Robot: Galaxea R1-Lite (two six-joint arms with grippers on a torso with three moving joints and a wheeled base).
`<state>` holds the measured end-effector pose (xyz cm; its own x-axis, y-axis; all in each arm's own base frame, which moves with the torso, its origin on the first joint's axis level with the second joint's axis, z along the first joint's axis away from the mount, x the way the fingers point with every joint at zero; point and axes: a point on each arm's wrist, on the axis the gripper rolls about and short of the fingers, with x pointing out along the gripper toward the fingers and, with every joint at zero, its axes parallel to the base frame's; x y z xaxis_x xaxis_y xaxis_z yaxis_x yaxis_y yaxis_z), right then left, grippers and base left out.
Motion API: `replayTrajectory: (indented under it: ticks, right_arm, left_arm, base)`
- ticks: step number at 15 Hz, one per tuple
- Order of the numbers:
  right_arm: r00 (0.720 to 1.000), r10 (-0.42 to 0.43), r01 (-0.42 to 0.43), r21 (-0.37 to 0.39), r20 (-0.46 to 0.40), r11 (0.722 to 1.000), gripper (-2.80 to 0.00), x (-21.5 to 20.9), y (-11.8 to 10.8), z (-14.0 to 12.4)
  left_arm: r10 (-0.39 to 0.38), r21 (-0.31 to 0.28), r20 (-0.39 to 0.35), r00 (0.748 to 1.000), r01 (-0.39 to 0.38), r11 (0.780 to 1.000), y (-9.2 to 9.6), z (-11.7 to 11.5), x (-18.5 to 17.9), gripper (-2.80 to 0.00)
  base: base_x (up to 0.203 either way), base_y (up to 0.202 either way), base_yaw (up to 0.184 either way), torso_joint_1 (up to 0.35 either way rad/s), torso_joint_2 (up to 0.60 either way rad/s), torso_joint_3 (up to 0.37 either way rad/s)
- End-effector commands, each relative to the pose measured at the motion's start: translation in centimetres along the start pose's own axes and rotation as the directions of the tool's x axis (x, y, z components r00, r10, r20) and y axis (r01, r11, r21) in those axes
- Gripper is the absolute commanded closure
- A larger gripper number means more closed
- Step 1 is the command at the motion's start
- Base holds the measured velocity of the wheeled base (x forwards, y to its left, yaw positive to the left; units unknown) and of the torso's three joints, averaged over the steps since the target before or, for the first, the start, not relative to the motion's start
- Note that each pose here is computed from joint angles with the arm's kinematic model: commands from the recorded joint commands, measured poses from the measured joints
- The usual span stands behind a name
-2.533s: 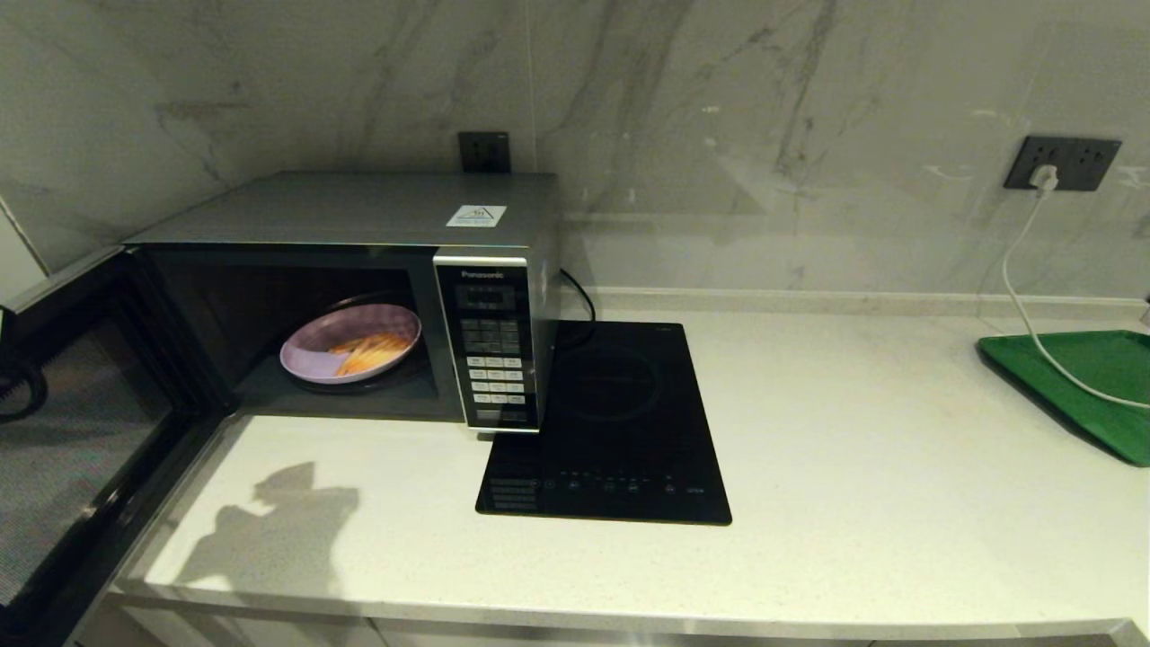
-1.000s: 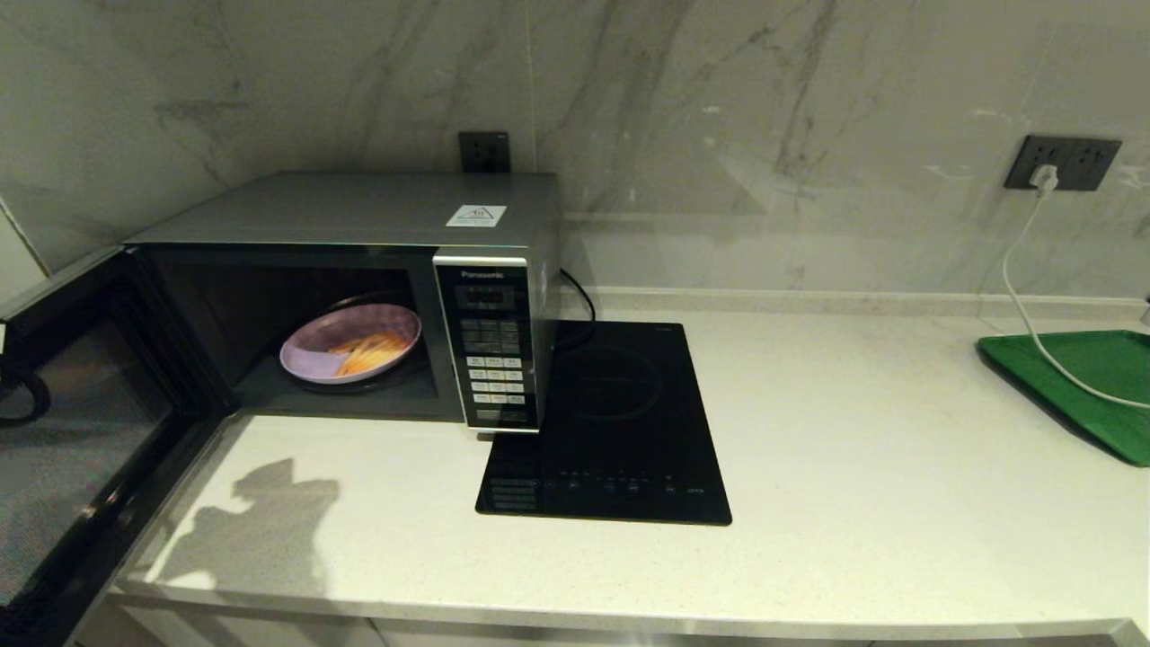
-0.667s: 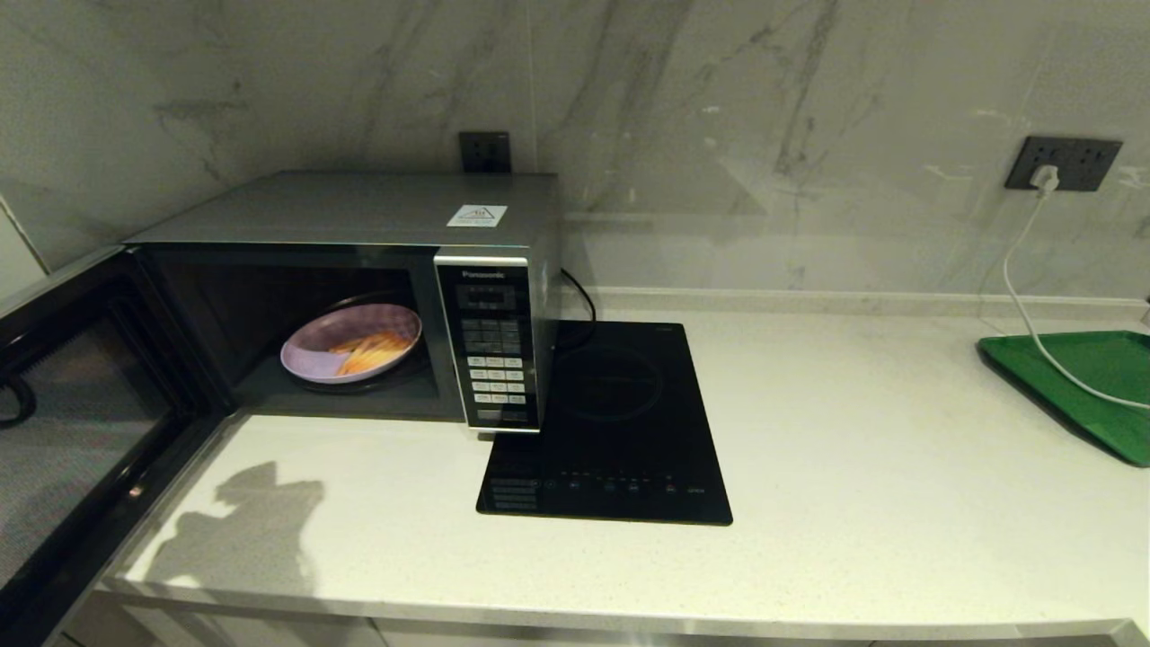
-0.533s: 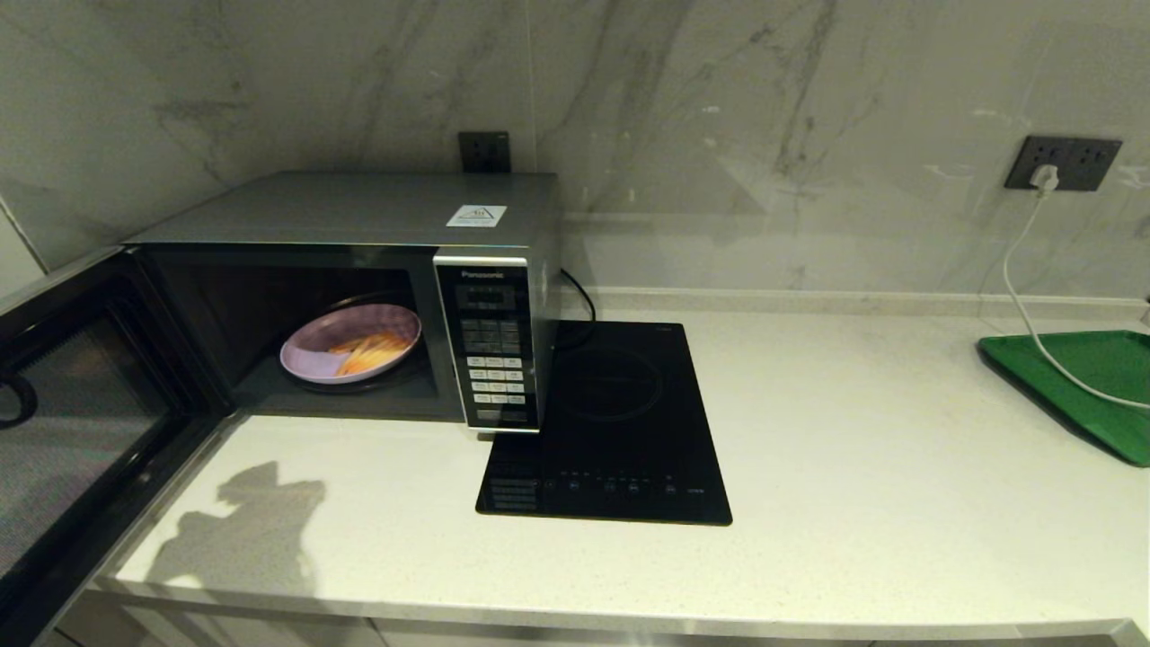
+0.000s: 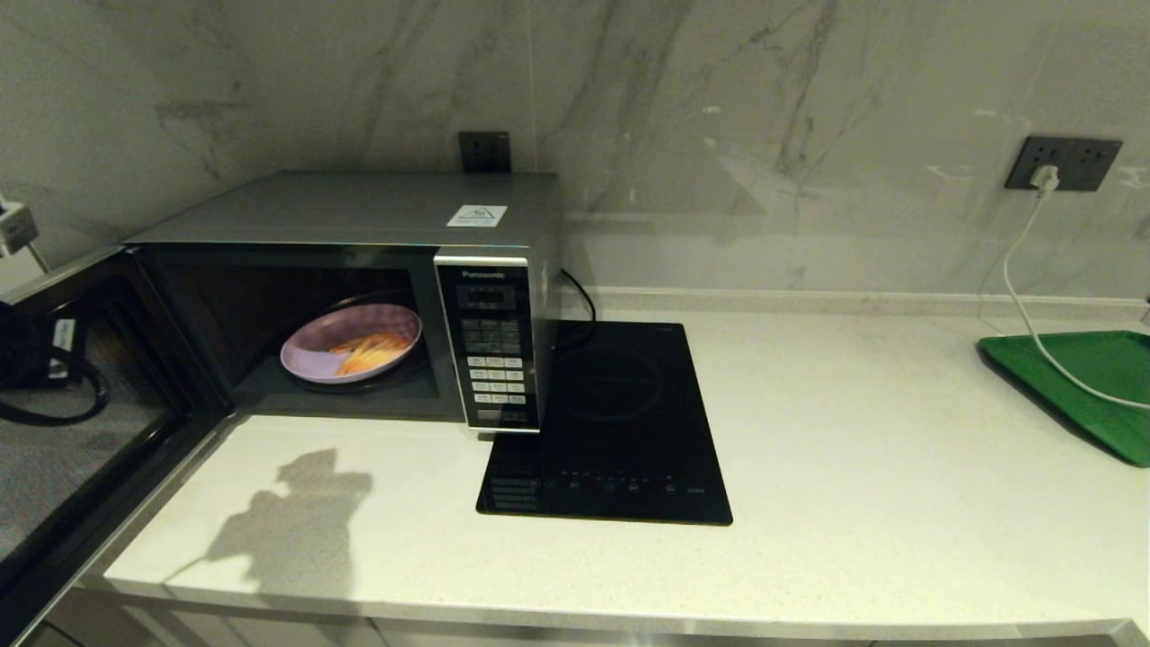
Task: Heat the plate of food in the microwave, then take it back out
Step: Take the plate out of the microwave
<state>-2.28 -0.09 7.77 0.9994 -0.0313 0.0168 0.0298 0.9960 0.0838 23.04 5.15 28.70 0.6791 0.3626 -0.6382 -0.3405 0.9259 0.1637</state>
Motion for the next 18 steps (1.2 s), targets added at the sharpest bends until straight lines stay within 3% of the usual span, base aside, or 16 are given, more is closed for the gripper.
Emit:
replayTrajectory:
  ticks: [1,3,5,6,8,11,13,15,17,18]
  right_arm:
    - [1.000,0.001,-0.001,0.001,0.000,1.000,0.00,0.0,0.0,0.0]
    - [1.000,0.002,-0.002,0.001,0.000,1.000,0.00,0.0,0.0,0.0]
    - [1.000,0.001,-0.001,0.001,0.000,1.000,0.00,0.0,0.0,0.0]
    - [1.000,0.001,-0.001,0.001,0.000,1.000,0.00,0.0,0.0,0.0]
    - [1.000,0.001,-0.001,0.001,0.000,1.000,0.00,0.0,0.0,0.0]
    - [1.000,0.001,-0.001,0.001,0.000,1.000,0.00,0.0,0.0,0.0]
    - [1.000,0.001,-0.001,0.001,0.000,1.000,0.00,0.0,0.0,0.0]
    - [1.000,0.001,-0.001,0.001,0.000,1.000,0.00,0.0,0.0,0.0]
    - [1.000,0.001,-0.001,0.001,0.000,1.000,0.00,0.0,0.0,0.0]
    - [1.000,0.001,-0.001,0.001,0.000,1.000,0.00,0.0,0.0,0.0]
  left_arm:
    - [-0.137,0.034,-0.046,0.989,0.139,0.990,-2.0,-0.2,1.0,0.00]
    - [-0.198,0.028,-0.134,0.971,0.203,0.979,-3.7,-0.5,3.5,0.00]
    - [-0.246,-0.045,-0.188,0.951,0.242,0.969,-4.9,-0.2,6.7,0.00]
    - [-0.283,-0.165,-0.198,0.939,0.252,0.954,-5.5,0.4,8.2,-2.80]
    - [-0.349,-0.401,-0.205,0.915,0.246,0.882,-6.5,1.5,10.7,-2.80]
    - [-0.403,-0.640,-0.179,0.897,0.205,0.741,-7.3,4.0,12.1,-2.80]
    - [-0.411,-0.757,-0.218,0.885,0.112,0.644,-7.9,5.2,13.5,-2.80]
    - [-0.404,-0.848,-0.299,0.864,-0.047,0.528,-8.2,4.8,15.4,-2.80]
    - [-0.399,-0.901,-0.328,0.856,-0.157,0.403,-7.4,4.4,16.3,-2.80]
    - [-0.403,-0.910,-0.351,0.845,-0.206,0.361,-6.9,4.0,16.8,-2.80]
  base:
    - [0.000,0.000,0.000,0.000,0.00,0.000]
    - [0.000,0.000,0.000,0.000,0.00,0.000]
    - [0.000,0.000,0.000,0.000,0.00,0.000]
    - [0.000,0.000,0.000,0.000,0.00,0.000]
    - [0.000,0.000,0.000,0.000,0.00,0.000]
    - [0.000,0.000,0.000,0.000,0.00,0.000]
    - [0.000,0.000,0.000,0.000,0.00,0.000]
    - [0.000,0.000,0.000,0.000,0.00,0.000]
    - [0.000,0.000,0.000,0.000,0.00,0.000]
    - [0.000,0.000,0.000,0.000,0.00,0.000]
